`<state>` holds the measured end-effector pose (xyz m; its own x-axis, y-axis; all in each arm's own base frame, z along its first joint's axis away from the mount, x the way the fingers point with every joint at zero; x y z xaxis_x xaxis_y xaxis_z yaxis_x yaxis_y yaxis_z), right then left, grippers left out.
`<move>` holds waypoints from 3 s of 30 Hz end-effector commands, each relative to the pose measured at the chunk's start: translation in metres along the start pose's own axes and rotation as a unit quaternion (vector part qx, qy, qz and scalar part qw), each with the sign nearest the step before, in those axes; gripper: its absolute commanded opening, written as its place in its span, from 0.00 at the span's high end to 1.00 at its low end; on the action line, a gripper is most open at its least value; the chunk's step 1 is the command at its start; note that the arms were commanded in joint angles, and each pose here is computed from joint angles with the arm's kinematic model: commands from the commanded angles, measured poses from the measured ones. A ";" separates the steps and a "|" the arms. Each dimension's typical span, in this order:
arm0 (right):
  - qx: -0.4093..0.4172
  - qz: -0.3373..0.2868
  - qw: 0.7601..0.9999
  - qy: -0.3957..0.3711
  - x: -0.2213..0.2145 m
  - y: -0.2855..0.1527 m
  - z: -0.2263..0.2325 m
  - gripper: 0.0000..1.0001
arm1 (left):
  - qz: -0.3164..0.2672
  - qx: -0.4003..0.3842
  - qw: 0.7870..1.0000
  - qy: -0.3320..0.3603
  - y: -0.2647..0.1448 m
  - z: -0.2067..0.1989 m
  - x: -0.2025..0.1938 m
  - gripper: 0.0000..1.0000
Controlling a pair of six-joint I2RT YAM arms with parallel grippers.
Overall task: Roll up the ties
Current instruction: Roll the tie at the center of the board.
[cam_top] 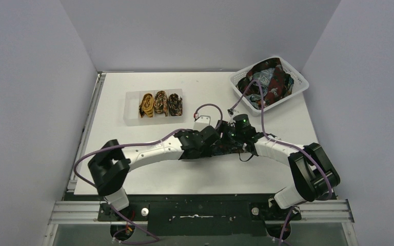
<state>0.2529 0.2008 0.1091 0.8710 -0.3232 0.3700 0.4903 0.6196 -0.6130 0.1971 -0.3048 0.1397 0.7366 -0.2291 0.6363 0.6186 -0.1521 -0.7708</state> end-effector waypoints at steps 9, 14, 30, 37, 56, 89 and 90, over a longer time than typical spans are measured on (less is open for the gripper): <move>0.149 -0.012 0.915 -0.374 -0.001 0.000 0.056 0.11 | -0.065 -0.068 0.974 -0.206 -0.042 0.084 -0.011 0.34; 0.179 -0.017 0.807 -0.563 -0.014 0.011 0.063 0.01 | -0.078 -0.084 0.953 -0.279 -0.046 0.128 -0.032 0.34; 0.238 0.127 0.708 -0.652 -0.034 0.044 0.063 0.00 | -0.051 -0.062 0.947 -0.311 -0.046 0.170 -0.070 0.33; 0.200 0.124 0.712 -0.661 -0.029 0.066 0.051 0.00 | -0.048 -0.061 0.947 -0.311 -0.044 0.170 -0.072 0.33; 0.241 0.224 0.703 -0.631 -0.062 0.089 0.025 0.45 | -0.038 -0.041 0.949 -0.311 -0.045 0.176 -0.077 0.33; 0.253 0.062 0.672 -0.693 -0.092 0.033 0.126 0.00 | -0.087 -0.003 0.935 -0.342 -0.069 0.193 -0.073 0.30; 0.249 0.051 0.677 -0.691 -0.090 0.023 0.127 0.00 | -0.087 -0.005 0.936 -0.342 -0.068 0.192 -0.074 0.29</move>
<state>0.1891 0.3442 0.1128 -0.0860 0.5706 0.8167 -0.0004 0.8197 -0.5728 0.1481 -0.0920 0.1401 0.6555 0.4519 0.6051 0.7204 -0.1337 -0.6805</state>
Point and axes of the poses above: each gripper's point midway between its finger pads, its own y axis out along the fingers, its own z axis along the line the jaws close on, x = y × z, the point moved 7 cm from there along -y, back along the fingers, and after that the axes turned 9 degrees about y, right-handed, at the moved point
